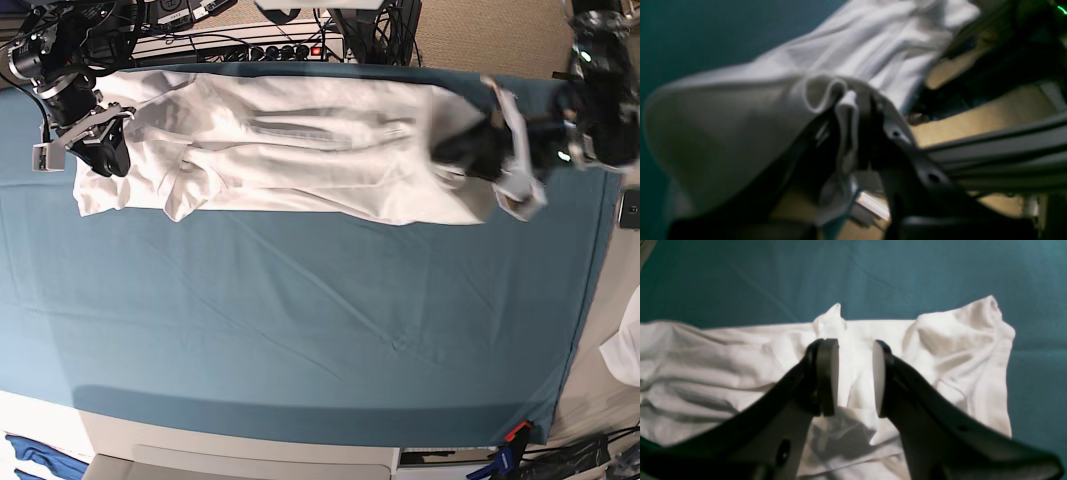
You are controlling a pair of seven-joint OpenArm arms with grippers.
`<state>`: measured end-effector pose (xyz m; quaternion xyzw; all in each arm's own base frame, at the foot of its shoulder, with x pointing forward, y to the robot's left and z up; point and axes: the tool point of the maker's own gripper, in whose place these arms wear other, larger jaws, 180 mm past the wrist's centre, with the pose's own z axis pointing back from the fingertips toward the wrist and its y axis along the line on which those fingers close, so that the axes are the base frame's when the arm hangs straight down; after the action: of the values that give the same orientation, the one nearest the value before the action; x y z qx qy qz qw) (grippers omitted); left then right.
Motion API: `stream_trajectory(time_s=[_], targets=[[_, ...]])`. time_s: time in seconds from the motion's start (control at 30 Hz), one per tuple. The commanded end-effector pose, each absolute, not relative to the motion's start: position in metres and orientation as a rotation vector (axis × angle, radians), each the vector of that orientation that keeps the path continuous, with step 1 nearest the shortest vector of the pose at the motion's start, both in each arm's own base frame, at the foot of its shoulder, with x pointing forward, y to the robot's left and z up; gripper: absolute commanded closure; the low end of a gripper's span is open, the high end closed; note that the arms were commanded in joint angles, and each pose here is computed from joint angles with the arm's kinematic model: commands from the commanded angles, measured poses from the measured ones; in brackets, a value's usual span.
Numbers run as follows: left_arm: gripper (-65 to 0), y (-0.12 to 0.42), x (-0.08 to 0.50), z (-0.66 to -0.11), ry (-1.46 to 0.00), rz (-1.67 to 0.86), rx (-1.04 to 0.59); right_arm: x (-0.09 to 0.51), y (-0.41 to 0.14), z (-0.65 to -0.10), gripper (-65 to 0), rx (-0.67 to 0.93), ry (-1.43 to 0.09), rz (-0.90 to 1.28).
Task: Fold the T-shirt properly
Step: 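Fold the hem end over toward the collar with the left gripper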
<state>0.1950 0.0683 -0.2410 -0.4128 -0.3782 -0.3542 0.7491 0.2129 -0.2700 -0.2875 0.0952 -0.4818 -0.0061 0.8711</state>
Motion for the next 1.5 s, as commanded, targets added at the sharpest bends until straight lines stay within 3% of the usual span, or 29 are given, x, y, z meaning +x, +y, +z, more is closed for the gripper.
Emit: stream_trajectory(time_s=[0.0,0.33,0.6,1.3,1.33,1.4,1.47], targets=[[0.0,0.054,0.191,-0.231,-0.87,-0.811,-0.912,0.218,-0.271,-0.274,-18.0,0.192,-1.056,0.005],[0.0,-0.069,0.198,-0.262,-0.913,-0.87,-0.921,0.218,-0.272,-0.275,-18.0,0.19,-1.054,0.005],[0.0,-0.138,0.215,-0.276,-0.845,-0.875,-0.998,0.218,-0.272,-0.275,-18.0,0.19,-1.053,0.005],[0.0,-0.176,0.22,-0.256,-0.867,-0.855,-1.065,0.218,-0.272,-0.274,-18.0,0.189,-1.056,0.005],[-1.4,-0.176,0.219,-0.257,-0.862,-0.866,-1.062,0.218,-0.272,-0.274,-18.0,0.189,-1.056,0.005],[-23.9,-0.176,0.217,-0.258,-0.863,-0.874,-1.067,0.218,-0.272,-0.274,-18.0,0.189,-1.056,0.005],[-38.9,-0.176,0.22,-0.258,-0.858,-0.845,-1.063,0.218,-0.272,-0.274,-18.0,0.189,-1.056,0.005]])
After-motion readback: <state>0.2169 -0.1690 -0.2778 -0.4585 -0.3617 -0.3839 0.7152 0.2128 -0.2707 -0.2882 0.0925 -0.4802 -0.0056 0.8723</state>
